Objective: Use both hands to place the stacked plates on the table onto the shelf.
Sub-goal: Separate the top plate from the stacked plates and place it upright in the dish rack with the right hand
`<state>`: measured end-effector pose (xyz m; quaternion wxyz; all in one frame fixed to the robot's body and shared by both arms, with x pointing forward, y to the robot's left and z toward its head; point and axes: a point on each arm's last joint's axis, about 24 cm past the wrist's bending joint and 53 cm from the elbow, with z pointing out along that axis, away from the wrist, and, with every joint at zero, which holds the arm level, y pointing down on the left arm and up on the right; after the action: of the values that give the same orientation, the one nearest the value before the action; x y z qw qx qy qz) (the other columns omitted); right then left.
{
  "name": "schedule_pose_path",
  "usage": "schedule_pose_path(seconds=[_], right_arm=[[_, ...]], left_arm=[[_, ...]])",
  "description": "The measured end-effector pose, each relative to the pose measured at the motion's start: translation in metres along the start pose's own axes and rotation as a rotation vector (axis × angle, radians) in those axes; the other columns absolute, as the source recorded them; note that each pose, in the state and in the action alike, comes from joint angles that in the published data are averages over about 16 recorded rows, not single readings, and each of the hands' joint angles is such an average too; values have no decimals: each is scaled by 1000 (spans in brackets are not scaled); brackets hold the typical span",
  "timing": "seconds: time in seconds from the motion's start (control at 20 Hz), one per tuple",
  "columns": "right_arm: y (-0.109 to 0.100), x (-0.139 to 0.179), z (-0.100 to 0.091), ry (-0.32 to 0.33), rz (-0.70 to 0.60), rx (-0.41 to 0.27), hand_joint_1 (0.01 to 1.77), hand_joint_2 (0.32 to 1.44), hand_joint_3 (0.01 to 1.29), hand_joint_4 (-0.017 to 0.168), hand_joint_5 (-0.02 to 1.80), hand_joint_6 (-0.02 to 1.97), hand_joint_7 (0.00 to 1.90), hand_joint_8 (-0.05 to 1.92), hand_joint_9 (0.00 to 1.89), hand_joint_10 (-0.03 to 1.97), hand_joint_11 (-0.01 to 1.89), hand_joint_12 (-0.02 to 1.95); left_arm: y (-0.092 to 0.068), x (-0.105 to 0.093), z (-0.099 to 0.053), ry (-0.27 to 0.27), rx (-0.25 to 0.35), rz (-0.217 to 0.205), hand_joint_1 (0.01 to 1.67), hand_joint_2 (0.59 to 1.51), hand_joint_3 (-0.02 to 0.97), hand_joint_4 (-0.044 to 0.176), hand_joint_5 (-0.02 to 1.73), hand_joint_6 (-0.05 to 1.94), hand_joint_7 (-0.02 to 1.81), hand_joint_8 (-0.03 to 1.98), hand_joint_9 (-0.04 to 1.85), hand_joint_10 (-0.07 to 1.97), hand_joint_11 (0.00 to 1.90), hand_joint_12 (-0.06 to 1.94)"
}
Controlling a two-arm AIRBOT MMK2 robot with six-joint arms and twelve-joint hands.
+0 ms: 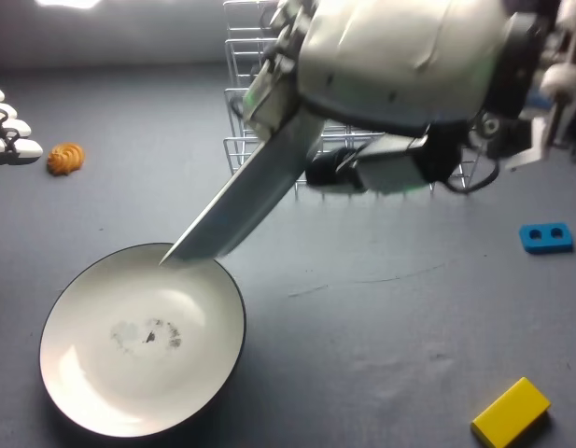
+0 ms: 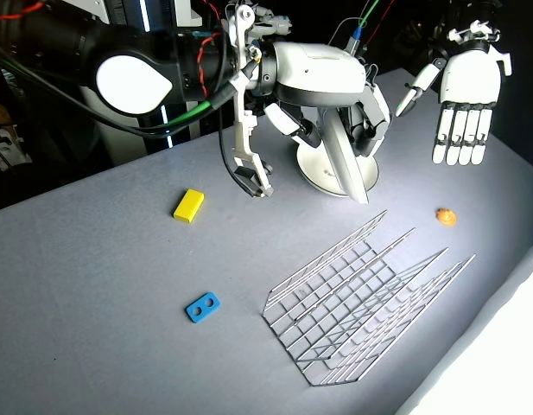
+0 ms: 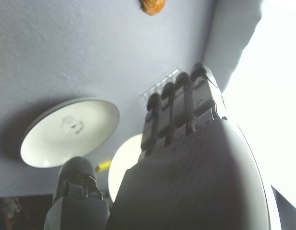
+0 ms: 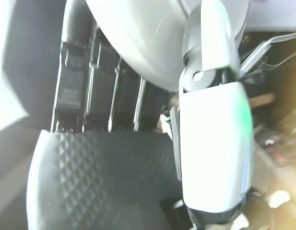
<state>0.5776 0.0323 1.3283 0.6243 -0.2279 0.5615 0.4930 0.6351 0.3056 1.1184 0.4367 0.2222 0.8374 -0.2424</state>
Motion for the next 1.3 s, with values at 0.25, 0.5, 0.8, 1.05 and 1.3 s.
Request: schedule_pose_path(seconds=[0.25, 0.5, 0.8, 1.05, 1.3], right_arm=[[-14, -26, -7, -46, 63, 41, 1192, 956, 13, 37, 1037, 842, 1110, 769, 1225, -5, 758, 939], [-32, -48, -12, -88, 130, 84, 1196, 959, 12, 36, 1039, 823, 1110, 767, 1230, -4, 763, 940], [-55, -65, -17, -127, 231, 138, 1200, 959, 11, 36, 1041, 811, 1124, 751, 1231, -5, 775, 919], [-78, -75, -21, -162, 334, 185, 1203, 959, 12, 34, 1045, 810, 1130, 749, 1231, -5, 792, 906], [-100, -80, -22, -184, 446, 236, 1209, 961, 11, 32, 1043, 809, 1131, 750, 1231, -5, 801, 900]], left_arm=[[-12, 4, -3, 15, 53, 17, 17, 1137, 8, 0, 98, 13, 72, 3, 46, 12, 18, 8], [-31, 7, -6, 29, 133, 32, 17, 1138, 7, 0, 105, 13, 76, 4, 50, 11, 20, 8], [-53, 12, -10, 43, 228, 43, 17, 1138, 7, 0, 118, 14, 77, 4, 49, 11, 21, 8], [-63, 12, -12, 42, 270, 43, 16, 1138, 7, 0, 121, 14, 80, 4, 49, 12, 21, 8], [-74, 12, -14, 39, 316, 42, 16, 1138, 8, 0, 112, 13, 68, 4, 39, 13, 18, 9]])
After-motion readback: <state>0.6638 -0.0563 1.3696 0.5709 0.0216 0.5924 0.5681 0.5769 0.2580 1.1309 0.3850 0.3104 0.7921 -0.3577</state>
